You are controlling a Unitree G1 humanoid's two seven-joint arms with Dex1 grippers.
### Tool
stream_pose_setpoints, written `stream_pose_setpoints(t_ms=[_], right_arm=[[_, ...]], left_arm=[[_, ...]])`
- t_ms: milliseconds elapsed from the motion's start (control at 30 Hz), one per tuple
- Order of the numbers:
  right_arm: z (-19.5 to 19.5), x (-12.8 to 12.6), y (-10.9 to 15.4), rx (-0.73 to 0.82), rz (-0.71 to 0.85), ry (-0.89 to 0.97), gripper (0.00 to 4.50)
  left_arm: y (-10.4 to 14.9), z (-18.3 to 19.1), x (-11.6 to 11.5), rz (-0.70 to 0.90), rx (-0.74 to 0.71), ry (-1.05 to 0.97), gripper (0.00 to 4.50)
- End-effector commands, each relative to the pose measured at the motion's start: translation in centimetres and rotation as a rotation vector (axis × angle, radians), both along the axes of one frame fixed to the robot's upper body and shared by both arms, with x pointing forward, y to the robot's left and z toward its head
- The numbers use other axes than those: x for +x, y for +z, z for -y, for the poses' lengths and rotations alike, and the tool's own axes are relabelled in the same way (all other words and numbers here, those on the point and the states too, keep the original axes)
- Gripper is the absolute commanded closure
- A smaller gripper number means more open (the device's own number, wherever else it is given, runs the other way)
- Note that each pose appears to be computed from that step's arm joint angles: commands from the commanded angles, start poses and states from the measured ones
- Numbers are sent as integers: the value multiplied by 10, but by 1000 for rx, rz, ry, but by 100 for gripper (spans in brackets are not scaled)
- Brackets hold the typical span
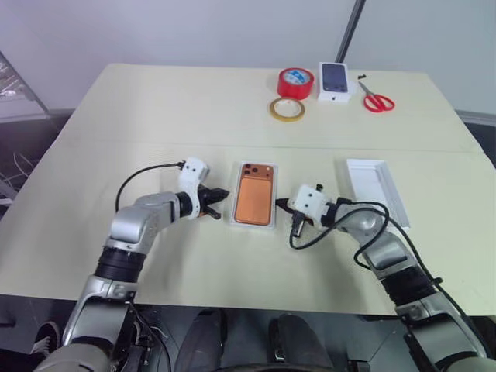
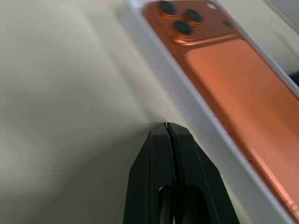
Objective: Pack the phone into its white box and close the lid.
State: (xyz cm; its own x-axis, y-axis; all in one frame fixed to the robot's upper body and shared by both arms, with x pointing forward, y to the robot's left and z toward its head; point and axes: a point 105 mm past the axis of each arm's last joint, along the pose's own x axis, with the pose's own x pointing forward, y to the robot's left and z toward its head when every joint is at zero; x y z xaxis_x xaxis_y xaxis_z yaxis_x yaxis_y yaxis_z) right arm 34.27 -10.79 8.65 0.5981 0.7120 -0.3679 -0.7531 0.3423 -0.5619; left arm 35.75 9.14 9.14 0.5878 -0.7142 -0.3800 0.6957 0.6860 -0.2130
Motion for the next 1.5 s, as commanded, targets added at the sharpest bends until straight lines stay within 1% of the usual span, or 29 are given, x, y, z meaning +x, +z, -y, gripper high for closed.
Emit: stream_pose_setpoints(t_ms=[33, 100, 167, 233, 367, 467, 567, 700, 767, 867, 1000, 1100, 1133, 1200, 1233, 1300, 1367, 1400, 1433, 1467, 1500], right_arm=[[3, -1, 7, 19, 11, -8, 450], [9, -2, 11, 32, 3, -18, 450], [20, -6, 12, 3, 2, -25, 450], [31, -15, 8, -32, -27, -8, 450], [53, -46, -1, -116, -113, 44, 450], [69, -57, -1, -143, -129, 13, 450], [80, -60, 1, -170, -121, -22, 450], [90, -56, 4, -174, -116, -75, 450], [91, -56, 4, -183, -111, -73, 450], [98, -52, 8, -191, -92, -94, 450], [108, -50, 18, -182, -95, -119, 450], [110, -49, 31, -151, -87, -117, 450], [112, -47, 38, -108, -116, -134, 450], [113, -45, 48, -17, -179, -156, 397], [114, -44, 51, -18, -174, -160, 367], [118, -35, 58, -45, -112, -177, 271], [120, -16, 76, 41, -56, -269, 165], [120, -9, 81, 83, -46, -299, 115], [119, -4, 83, 105, -37, -322, 57], [122, -1, 84, 108, -39, -356, 17], [128, 3, 83, 140, -73, -401, 4]], left_arm=[[-5, 35, -17, -78, -62, -135, 446], [3, 50, -25, -117, -128, -196, 446], [9, 66, -33, -96, -142, -276, 446], [10, 81, -39, -95, -142, -331, 446], [7, 111, -43, -100, -145, -403, 446], [6, 132, -47, -84, -137, -462, 446], [6, 140, -48, -70, -129, -496, 446], [5, 140, -46, -79, -127, -506, 446], [1, 136, -49, -94, -112, -527, 446], [1, 125, -46, -92, -113, -500, 446], [9, 111, -34, -58, -126, -430, 446], [9, 92, -13, 18, -89, -327, 446], [11, 86, -7, 32, -90, -296, 446], [19, 80, -4, 44, -127, -287, 393], [21, 78, -4, 47, -140, -288, 362], [28, 72, -5, 91, -139, -308, 265], [41, 58, -7, 179, -136, -332, 161], [45, 51, -10, 216, -130, -348, 111], [48, 45, -12, 250, -125, -358, 51], [51, 40, -13, 294, -116, -362, 16], [55, 34, -13, 392, -67, -358, 5]])
